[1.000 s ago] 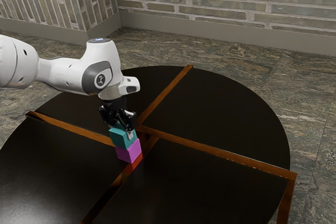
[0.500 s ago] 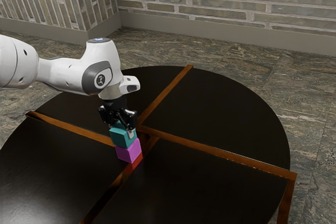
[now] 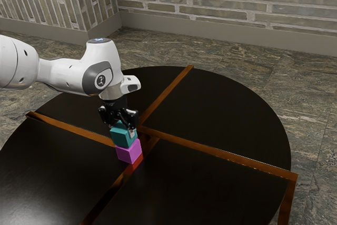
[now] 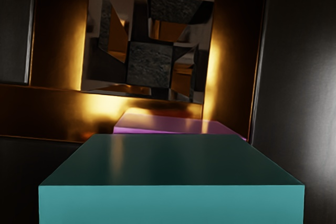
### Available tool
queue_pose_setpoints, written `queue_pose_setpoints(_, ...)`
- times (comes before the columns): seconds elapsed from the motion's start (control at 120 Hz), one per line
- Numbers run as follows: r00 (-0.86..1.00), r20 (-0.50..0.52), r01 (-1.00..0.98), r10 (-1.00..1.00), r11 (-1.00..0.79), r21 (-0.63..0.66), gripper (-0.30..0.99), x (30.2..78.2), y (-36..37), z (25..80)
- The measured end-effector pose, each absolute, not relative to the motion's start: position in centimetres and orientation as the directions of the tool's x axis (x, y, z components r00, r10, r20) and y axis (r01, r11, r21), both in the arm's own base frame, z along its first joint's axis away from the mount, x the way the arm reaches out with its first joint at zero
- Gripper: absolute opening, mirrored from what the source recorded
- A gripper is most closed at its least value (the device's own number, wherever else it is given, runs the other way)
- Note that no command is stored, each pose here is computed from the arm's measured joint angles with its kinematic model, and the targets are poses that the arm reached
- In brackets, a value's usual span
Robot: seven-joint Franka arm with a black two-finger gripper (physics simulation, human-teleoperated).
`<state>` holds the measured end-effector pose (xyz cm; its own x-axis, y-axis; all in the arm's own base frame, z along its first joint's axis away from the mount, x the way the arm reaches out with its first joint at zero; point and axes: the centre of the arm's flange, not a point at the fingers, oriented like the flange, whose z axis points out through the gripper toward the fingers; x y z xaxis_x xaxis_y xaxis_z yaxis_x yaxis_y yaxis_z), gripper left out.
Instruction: Pick up the blue block with one arm, and put the blue block on the pink block with one arm
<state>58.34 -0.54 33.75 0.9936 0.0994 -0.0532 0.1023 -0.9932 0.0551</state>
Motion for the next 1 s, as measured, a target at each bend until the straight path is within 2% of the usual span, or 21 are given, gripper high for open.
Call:
queue_pose_setpoints(0.225,0.994,-0.041,0.108,0.106,-0.993,0.057,0.61,58.5,-0.6,33.9)
queue_pose_setpoints(0.442,0.994,-0.026,0.111,0.109,-0.992,0.057,0.66,58.6,-0.6,34.6)
queue_pose_setpoints(0.575,0.994,0.018,0.106,0.107,-0.992,0.062,0.68,58.6,-0.8,37.4)
queue_pose_setpoints(0.717,0.987,0.131,0.088,0.097,-0.993,0.075,0.68,57.8,-1.2,47.5)
queue_pose_setpoints(0.808,0.981,0.181,0.062,0.068,-0.997,0.038,0.69,56.7,-1.2,54.6)
queue_pose_setpoints(0.95,0.976,0.204,0.076,0.071,-0.997,-0.018,0.69,54.2,0.4,65.1)
queue_pose_setpoints(1.0,0.978,0.195,0.086,0.079,-0.996,-0.03,0.69,53.2,0.9,67.1)
